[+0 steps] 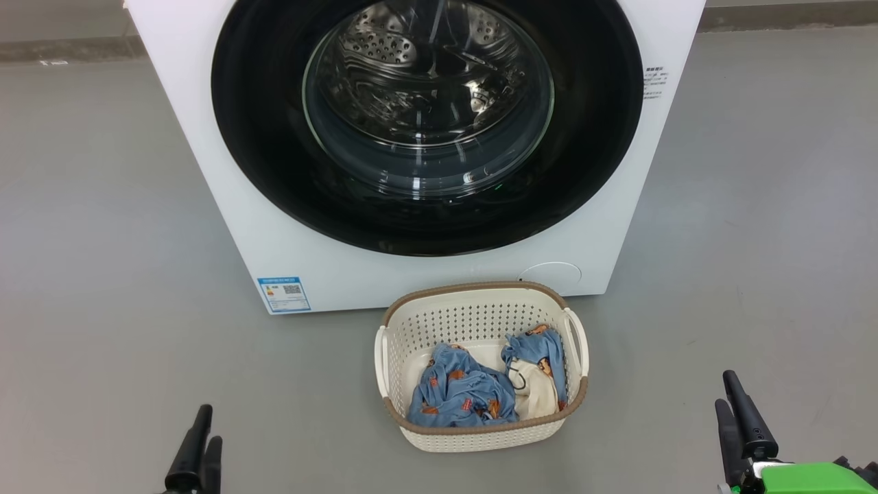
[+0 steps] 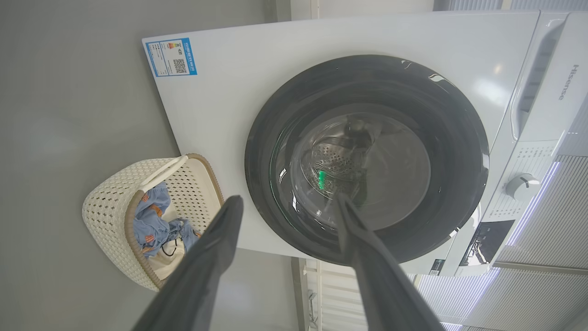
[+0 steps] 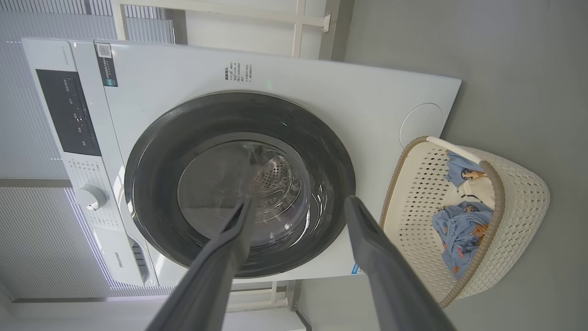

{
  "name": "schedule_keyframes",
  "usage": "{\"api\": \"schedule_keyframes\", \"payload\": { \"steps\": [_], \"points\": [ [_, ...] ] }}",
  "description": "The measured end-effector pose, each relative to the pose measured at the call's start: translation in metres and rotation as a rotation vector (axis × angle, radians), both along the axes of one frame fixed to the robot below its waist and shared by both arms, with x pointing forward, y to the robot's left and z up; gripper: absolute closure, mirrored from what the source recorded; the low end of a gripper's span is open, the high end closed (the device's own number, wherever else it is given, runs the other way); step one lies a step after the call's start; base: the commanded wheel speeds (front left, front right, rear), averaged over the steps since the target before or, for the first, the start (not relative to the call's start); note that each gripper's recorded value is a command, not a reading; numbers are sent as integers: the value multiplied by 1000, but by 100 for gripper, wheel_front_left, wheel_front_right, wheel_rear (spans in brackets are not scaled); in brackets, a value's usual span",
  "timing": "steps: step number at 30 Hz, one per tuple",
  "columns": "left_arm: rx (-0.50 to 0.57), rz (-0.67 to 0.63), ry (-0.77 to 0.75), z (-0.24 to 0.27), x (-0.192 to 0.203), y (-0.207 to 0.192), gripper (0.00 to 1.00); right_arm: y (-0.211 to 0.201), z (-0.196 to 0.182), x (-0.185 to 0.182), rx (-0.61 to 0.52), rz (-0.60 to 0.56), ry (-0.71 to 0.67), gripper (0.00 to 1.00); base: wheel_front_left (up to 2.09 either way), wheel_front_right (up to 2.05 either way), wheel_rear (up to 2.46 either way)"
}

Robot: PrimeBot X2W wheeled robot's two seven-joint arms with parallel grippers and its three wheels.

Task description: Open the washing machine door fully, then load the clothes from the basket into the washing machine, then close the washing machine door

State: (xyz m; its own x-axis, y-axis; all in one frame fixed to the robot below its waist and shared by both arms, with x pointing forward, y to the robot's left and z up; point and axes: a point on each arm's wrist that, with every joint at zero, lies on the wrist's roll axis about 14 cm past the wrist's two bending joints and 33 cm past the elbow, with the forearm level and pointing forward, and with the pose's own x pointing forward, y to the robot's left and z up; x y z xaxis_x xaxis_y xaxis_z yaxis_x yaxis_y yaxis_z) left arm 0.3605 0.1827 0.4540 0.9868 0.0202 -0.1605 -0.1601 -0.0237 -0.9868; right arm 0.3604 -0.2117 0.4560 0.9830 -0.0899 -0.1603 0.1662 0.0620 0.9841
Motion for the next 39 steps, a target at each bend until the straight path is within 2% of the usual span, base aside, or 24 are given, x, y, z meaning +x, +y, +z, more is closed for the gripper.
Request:
{"api": "schedule_keyframes", "payload": {
  "steps": [7, 18, 27, 39],
  "points": [
    [43, 22, -27, 9, 1, 7, 0, 0, 11, 4, -66, 2, -28, 0, 0, 0, 0],
    [191, 42, -83, 32, 6, 17, 0, 0, 31, 10, -194, 9, -80, 0, 0, 0, 0],
    [406, 26, -107, 56, 12, 13, 0, 1, 45, 13, -349, 17, -113, 0, 0, 0, 0],
    [642, -1, -148, 80, 17, -6, 0, 4, 58, 16, -535, 28, -142, 0, 0, 0, 0]
  ]
}}
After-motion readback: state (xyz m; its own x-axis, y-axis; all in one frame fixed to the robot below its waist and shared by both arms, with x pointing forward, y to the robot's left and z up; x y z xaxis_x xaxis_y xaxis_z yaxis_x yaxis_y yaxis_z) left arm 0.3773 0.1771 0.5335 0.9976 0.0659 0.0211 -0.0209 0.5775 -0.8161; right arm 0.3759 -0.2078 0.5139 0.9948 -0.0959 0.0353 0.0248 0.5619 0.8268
